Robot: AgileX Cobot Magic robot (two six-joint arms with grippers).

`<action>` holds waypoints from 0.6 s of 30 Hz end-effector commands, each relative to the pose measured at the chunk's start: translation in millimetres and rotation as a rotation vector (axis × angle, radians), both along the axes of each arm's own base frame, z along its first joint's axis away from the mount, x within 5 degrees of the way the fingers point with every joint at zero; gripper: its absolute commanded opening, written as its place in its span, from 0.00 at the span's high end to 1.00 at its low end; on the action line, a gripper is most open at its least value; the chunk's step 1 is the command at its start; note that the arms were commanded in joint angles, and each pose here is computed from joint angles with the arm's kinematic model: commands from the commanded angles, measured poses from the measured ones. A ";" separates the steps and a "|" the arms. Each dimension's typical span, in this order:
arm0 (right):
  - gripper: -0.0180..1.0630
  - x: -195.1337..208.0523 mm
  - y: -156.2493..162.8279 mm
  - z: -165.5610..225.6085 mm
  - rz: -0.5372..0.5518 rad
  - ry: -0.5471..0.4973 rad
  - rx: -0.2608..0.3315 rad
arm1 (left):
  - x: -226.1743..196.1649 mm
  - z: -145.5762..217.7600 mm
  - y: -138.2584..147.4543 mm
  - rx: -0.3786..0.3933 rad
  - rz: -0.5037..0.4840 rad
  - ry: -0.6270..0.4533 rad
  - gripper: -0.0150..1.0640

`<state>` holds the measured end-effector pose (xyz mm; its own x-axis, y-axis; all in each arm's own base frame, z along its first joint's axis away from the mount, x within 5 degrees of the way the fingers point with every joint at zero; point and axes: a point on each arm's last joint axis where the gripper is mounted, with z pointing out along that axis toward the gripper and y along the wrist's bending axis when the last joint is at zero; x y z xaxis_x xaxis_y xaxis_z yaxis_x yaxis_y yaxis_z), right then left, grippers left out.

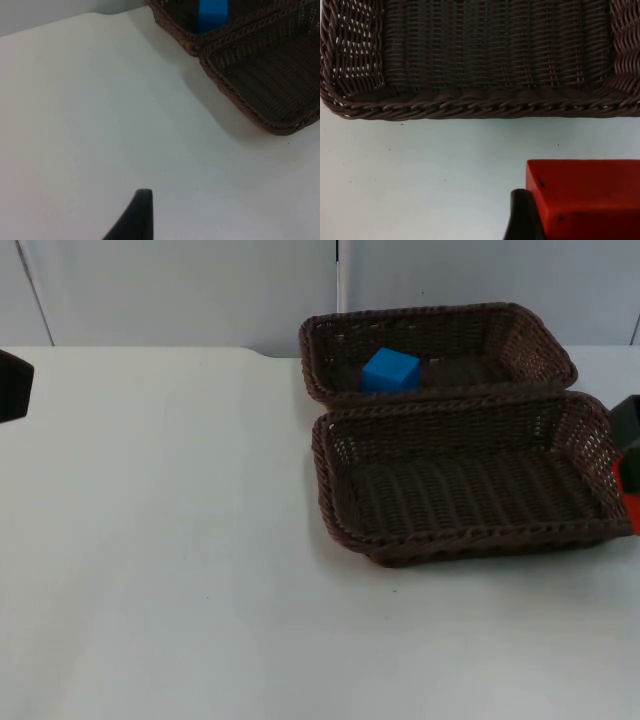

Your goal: Pick up one cube with the left hand and place it into the upper basket. Pick up one cube with the right hand and place it into the lower basket.

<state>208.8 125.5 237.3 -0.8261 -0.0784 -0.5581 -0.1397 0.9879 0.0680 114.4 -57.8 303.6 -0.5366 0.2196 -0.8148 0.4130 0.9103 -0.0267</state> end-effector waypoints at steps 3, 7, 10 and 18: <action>0.98 -0.2 1.2 3.7 0.012 -0.016 0.007 | -1.3 0.4 -1.0 -0.024 -0.004 -0.007 0.01; 0.98 -0.2 1.2 3.7 0.012 -0.016 0.007 | -1.3 0.4 -1.0 -0.024 -0.004 -0.007 0.01; 0.98 -0.2 1.2 3.7 0.031 -0.019 -0.006 | -1.3 0.4 -1.1 -0.025 -0.004 -0.006 0.01; 0.98 4.4 3.8 7.5 0.040 -0.021 -0.019 | -1.3 0.6 -1.3 -0.028 -0.004 -0.007 0.01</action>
<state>211.2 127.0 240.7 -0.8186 -0.1077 -0.5641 -0.1644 0.9851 0.0505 114.4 -57.8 303.6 -0.5366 0.2196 -0.8148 0.4130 0.9103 -0.0267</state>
